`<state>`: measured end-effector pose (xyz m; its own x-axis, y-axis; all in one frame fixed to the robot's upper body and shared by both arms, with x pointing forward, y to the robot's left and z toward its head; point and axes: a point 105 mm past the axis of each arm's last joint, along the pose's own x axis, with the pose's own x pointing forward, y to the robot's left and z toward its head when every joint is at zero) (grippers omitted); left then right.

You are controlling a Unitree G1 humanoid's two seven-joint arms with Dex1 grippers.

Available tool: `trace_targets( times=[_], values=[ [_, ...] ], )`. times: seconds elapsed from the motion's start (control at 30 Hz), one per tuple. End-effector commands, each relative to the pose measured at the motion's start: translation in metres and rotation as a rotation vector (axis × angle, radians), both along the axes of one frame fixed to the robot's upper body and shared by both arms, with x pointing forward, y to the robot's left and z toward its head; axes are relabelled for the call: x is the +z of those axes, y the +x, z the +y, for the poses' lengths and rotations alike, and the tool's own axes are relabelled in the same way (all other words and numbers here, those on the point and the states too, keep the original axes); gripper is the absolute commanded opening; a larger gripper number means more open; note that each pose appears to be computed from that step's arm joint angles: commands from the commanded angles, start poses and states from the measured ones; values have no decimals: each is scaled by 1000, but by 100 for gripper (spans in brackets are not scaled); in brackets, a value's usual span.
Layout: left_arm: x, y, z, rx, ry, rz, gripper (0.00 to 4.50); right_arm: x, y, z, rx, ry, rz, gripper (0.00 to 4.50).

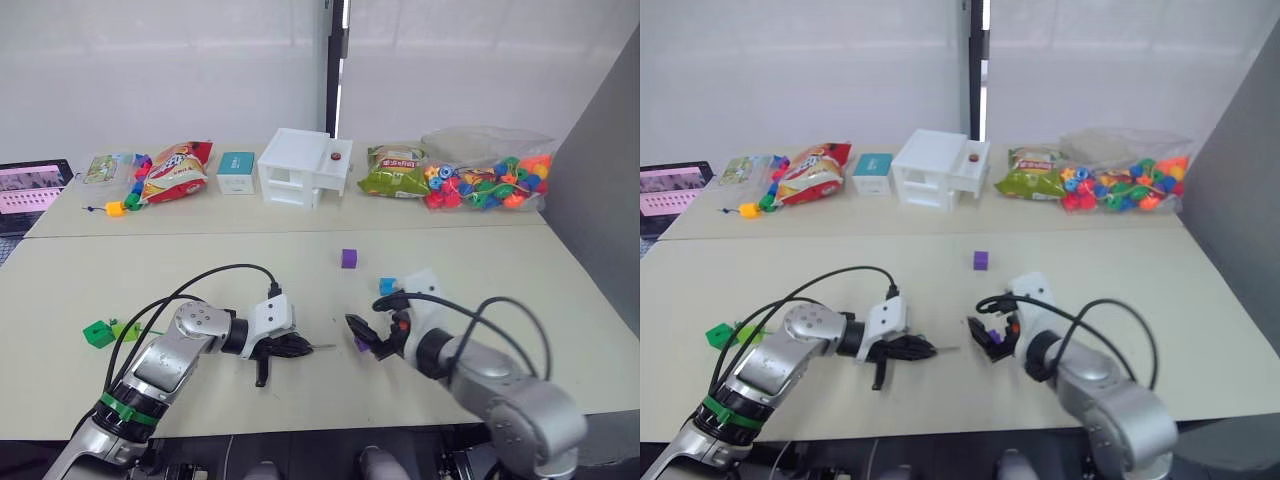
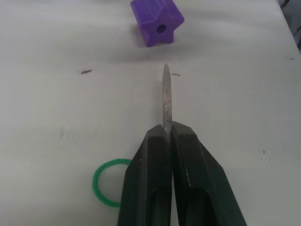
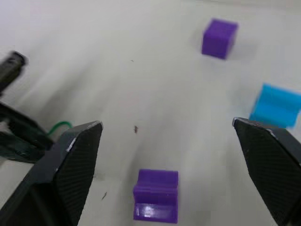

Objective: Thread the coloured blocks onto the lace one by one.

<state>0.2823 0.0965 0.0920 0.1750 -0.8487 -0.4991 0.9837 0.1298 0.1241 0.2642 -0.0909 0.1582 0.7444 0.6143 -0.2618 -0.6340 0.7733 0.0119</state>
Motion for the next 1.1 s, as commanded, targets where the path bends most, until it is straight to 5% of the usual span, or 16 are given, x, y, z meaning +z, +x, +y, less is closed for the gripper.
trace_targets(
  times=[0.03, 0.37, 0.77, 1.1],
  values=[
    [9, -2, -4, -20, -18, -33, 0, 10, -22, 12, 314, -5, 20, 448],
    [30, -17, -13, 4, -27, 61, 0, -23, 13, -12, 897, -549, -114, 448],
    [26, -21, -16, 118, 31, 85, 0, -48, 40, -8, 1049, -634, -184, 448],
    [24, -20, -17, 124, 29, 79, 0, -55, 51, -15, 990, -596, -168, 136]
  ],
)
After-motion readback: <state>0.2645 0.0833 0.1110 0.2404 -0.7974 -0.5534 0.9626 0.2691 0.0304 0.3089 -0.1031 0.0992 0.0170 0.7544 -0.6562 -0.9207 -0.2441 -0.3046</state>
